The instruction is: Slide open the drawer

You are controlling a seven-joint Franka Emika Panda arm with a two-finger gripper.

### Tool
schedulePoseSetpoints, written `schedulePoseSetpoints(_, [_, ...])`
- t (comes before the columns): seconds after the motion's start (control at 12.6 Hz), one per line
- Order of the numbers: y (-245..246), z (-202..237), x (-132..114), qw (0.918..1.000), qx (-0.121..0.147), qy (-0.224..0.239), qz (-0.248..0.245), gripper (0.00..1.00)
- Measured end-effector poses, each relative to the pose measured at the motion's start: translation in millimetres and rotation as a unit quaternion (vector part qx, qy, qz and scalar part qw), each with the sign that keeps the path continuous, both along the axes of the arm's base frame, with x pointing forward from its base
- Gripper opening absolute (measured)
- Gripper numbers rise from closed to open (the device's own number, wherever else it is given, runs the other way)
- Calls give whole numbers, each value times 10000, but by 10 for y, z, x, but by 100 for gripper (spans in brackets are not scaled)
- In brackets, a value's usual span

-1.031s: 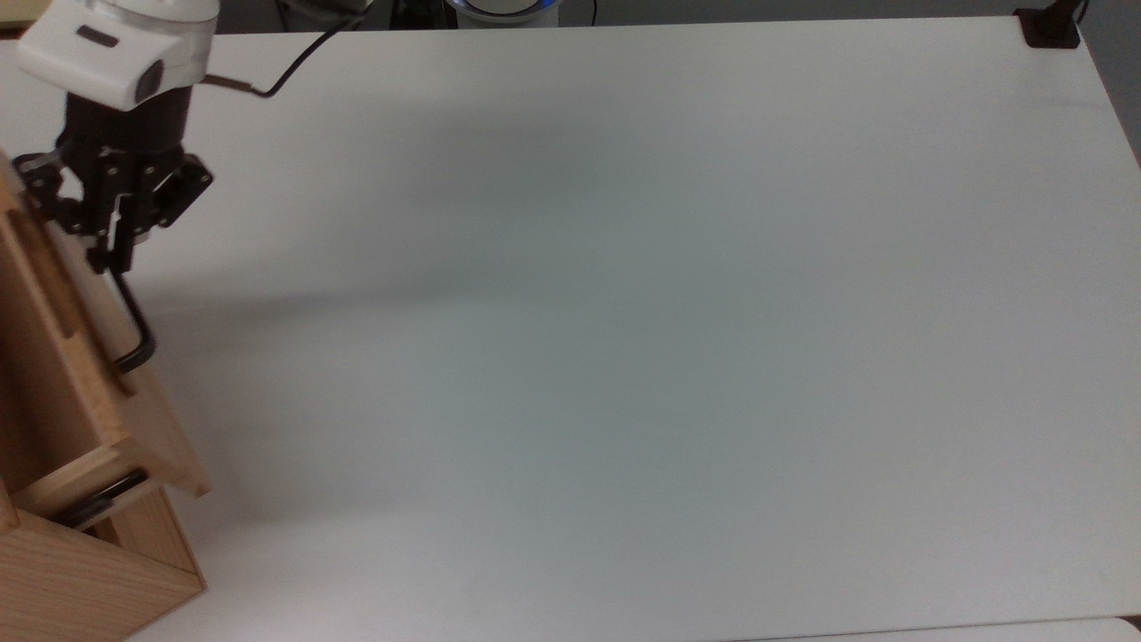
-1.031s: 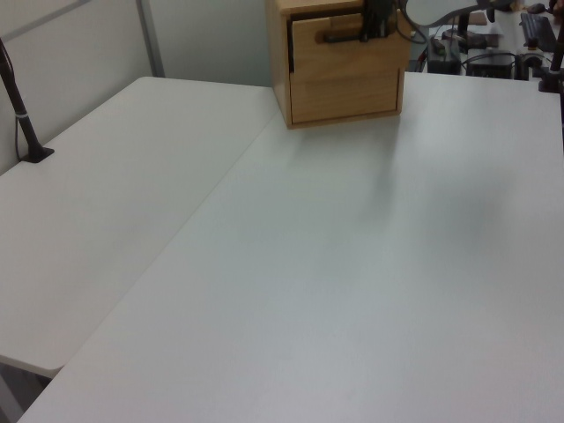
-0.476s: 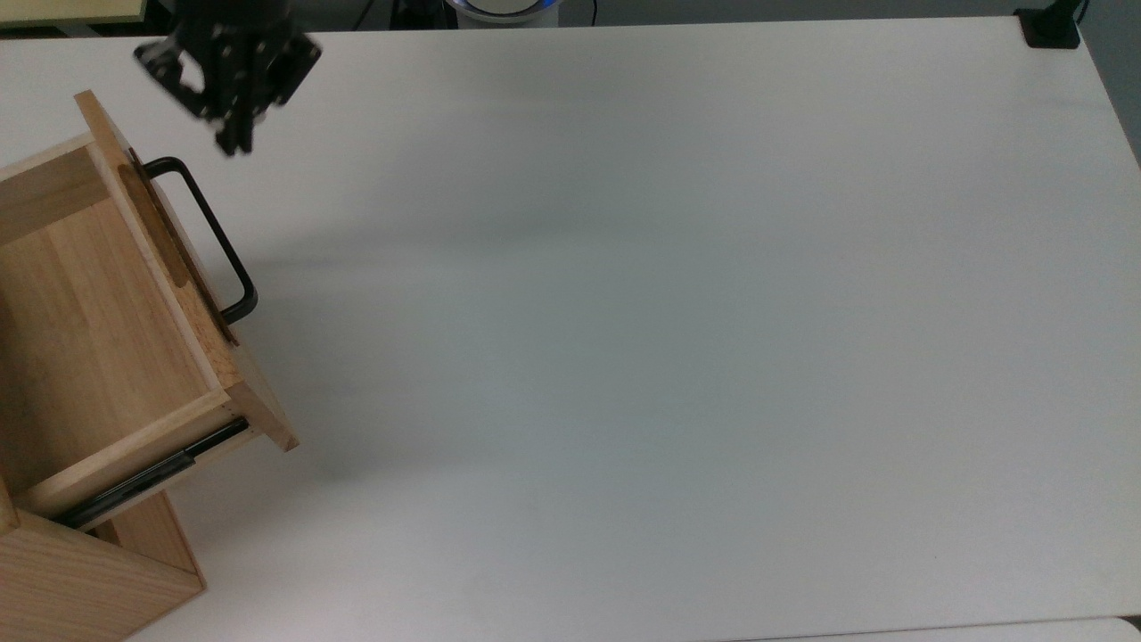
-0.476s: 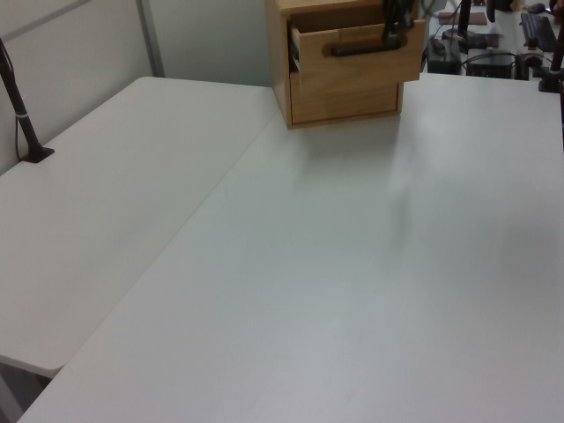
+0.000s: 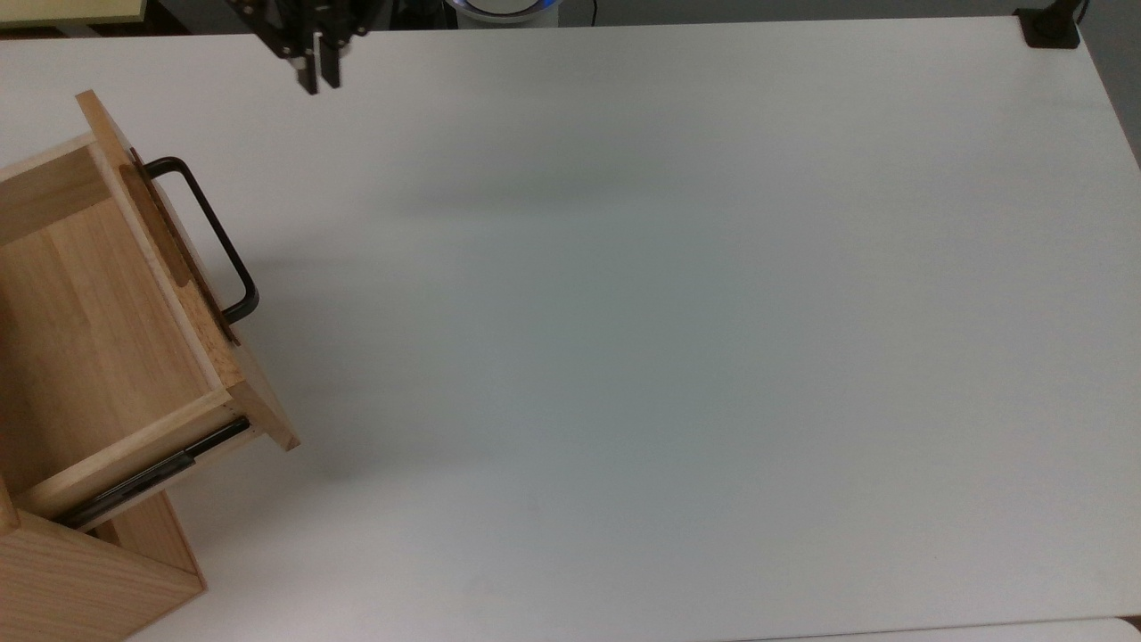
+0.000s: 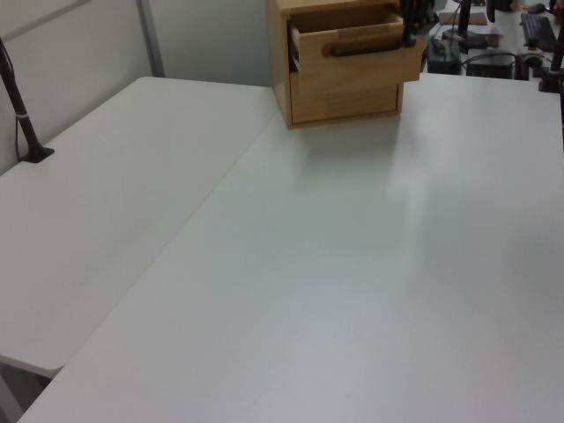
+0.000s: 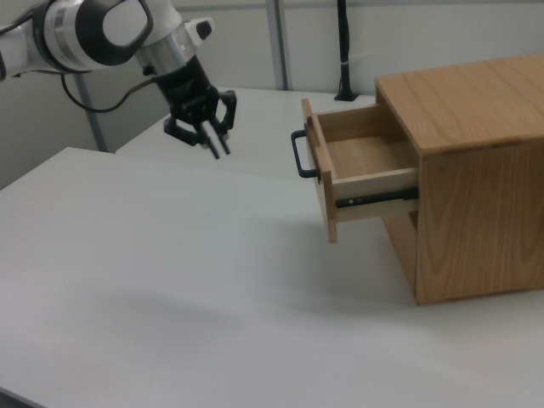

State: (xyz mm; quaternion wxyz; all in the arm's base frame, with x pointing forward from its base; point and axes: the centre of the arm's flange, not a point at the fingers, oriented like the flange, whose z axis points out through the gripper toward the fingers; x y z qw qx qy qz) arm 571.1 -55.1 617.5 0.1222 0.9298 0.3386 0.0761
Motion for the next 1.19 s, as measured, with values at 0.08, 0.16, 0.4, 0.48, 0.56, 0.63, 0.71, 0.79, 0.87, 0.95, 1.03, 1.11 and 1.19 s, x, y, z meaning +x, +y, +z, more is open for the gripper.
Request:
schedulePoseSetpoints(0.08, [58, -33, -14, 9997, 174, 79, -141, 21])
schedulePoseSetpoints(0.16, [123, -58, -28, 9985, 387, 141, -359, 27])
schedulePoseSetpoints(0.4, [384, -80, -32, 9791, 1060, 65, -1733, 63])
schedulePoseSetpoints(0.48, [441, -81, -31, 9661, 1197, 10, -2286, 73])
schedulePoseSetpoints(0.56, [488, -85, -31, 9509, 1307, -36, -2804, 89])
schedulePoseSetpoints(0.63, [529, -107, -38, 9344, 1382, -23, -3284, 100])
schedulePoseSetpoints(0.71, [553, -151, -45, 9151, 1425, 23, -3773, 100])
schedulePoseSetpoints(0.79, [559, -185, -42, 9053, 1436, 47, -3998, 100])
schedulePoseSetpoints(0.87, [558, -217, -32, 8980, 1442, 60, -4155, 100])
schedulePoseSetpoints(0.95, [556, -244, -23, 8941, 1439, 78, -4241, 100])
schedulePoseSetpoints(1.03, [550, -270, -23, 8922, 1420, 122, -4286, 100])
schedulePoseSetpoints(1.11, [543, -291, -32, 8913, 1389, 185, -4312, 100])
schedulePoseSetpoints(1.19, [538, -304, -39, 8908, 1369, 225, -4326, 100])
